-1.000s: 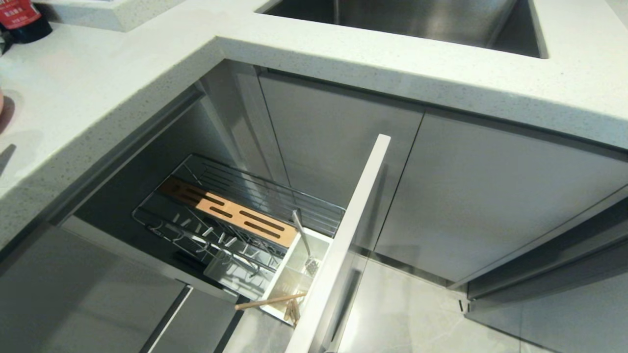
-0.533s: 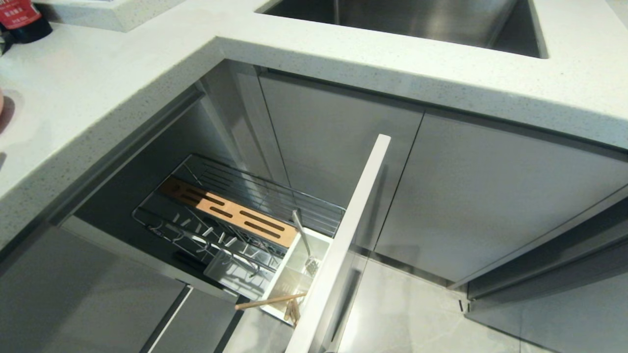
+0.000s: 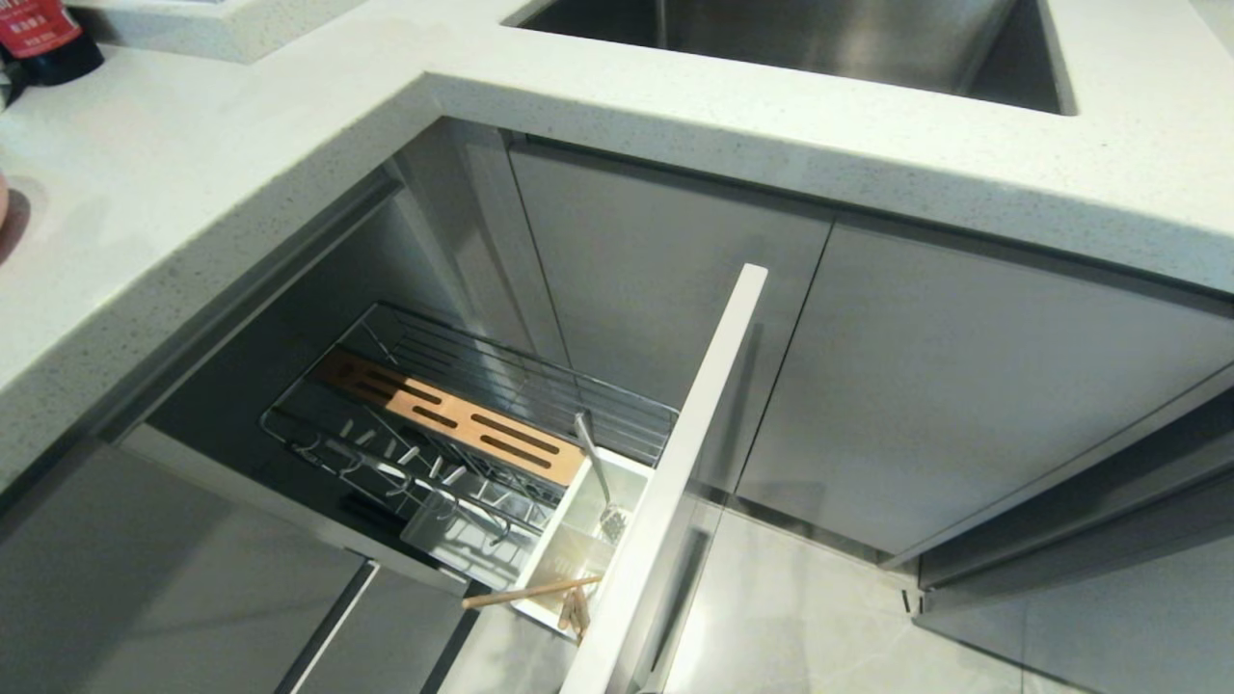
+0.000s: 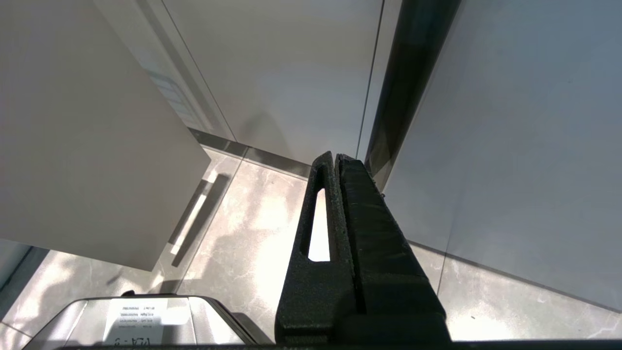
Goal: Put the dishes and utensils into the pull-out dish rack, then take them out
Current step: Take the chopsticks out of the cupboard
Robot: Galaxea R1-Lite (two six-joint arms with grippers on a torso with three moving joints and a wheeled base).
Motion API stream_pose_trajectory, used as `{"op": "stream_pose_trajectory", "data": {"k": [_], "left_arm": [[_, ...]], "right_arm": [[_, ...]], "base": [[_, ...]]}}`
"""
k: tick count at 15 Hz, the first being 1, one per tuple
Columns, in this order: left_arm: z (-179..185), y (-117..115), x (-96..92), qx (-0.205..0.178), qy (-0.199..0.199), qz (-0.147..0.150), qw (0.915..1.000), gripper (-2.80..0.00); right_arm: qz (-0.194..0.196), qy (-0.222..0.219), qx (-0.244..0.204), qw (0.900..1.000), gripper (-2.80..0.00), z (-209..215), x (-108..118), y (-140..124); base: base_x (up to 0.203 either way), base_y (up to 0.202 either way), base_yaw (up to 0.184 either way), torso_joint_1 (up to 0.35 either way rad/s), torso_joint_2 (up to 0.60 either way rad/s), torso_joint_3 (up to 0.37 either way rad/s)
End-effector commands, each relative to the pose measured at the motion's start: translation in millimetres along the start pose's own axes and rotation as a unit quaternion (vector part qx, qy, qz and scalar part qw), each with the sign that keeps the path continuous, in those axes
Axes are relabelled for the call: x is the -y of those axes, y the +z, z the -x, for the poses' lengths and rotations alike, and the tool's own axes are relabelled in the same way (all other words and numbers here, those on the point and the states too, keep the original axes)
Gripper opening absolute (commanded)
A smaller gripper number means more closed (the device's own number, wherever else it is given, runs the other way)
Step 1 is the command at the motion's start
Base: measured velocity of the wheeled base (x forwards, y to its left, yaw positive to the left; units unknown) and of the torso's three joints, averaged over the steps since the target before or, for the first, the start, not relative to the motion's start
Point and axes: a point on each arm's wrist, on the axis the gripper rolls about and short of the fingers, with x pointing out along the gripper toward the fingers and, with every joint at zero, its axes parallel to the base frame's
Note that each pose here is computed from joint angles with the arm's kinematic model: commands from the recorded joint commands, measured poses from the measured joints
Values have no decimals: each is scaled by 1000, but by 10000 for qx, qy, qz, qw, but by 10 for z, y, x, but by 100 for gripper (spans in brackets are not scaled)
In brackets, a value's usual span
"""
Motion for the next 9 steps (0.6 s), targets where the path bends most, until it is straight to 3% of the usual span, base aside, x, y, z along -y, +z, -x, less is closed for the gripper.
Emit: {"op": "stream_pose_trajectory", "data": {"k": [1, 5, 7, 9], "left_arm": [[-157, 40, 40, -105, -237, 524, 9983, -280], [-472, -131, 77, -863, -600, 869, 9906, -280], [-594, -319, 157, -1589, -1040, 997, 9767, -280], [-726, -604, 255, -2471, -1206, 872, 9575, -280]], "right_arm": [[0, 6, -3, 10000, -280, -1, 0, 1], [0, 3, -3, 10000, -280, -1, 0, 1], [0, 0, -3, 10000, -280, -1, 0, 1], [0, 3, -3, 10000, -280, -1, 0, 0]], "base": [[0, 0, 0, 0, 0, 0], [0, 0, 0, 0, 0, 0], [0, 0, 0, 0, 0, 0], [0, 0, 0, 0, 0, 0]]}}
